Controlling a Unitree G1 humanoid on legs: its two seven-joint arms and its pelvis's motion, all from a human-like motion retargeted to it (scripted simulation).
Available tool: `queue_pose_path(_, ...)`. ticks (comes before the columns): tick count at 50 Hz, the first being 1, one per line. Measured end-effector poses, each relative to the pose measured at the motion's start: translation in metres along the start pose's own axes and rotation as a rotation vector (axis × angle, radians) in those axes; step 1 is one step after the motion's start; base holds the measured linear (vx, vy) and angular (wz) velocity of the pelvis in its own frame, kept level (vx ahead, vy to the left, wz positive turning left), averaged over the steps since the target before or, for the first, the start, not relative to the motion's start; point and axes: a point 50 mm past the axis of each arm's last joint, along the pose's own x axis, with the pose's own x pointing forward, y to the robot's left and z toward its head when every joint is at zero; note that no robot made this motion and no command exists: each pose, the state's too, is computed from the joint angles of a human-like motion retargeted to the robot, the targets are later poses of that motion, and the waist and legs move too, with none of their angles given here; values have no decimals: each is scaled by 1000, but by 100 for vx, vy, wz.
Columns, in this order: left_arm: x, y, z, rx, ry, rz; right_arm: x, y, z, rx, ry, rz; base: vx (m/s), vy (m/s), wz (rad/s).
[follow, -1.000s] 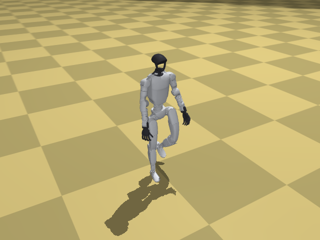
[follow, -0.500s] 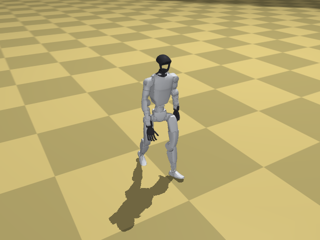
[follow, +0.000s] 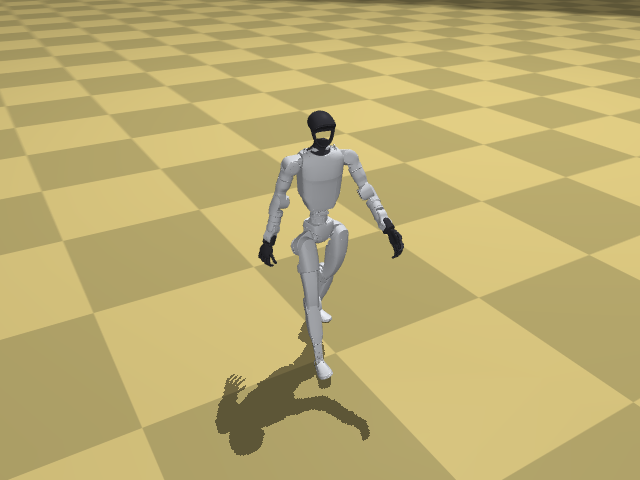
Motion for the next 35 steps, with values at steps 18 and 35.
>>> queue_pose_path(18, -121, 50, -216, 109, 784, 112, -50, -56, 162, -20, -517, -269, 66, -26, -31)
queue_pose_path(35, -167, 85, -243, -120, 775, 370, -154, -98, 258, -189, -1077, -494, 48, 1, -120)
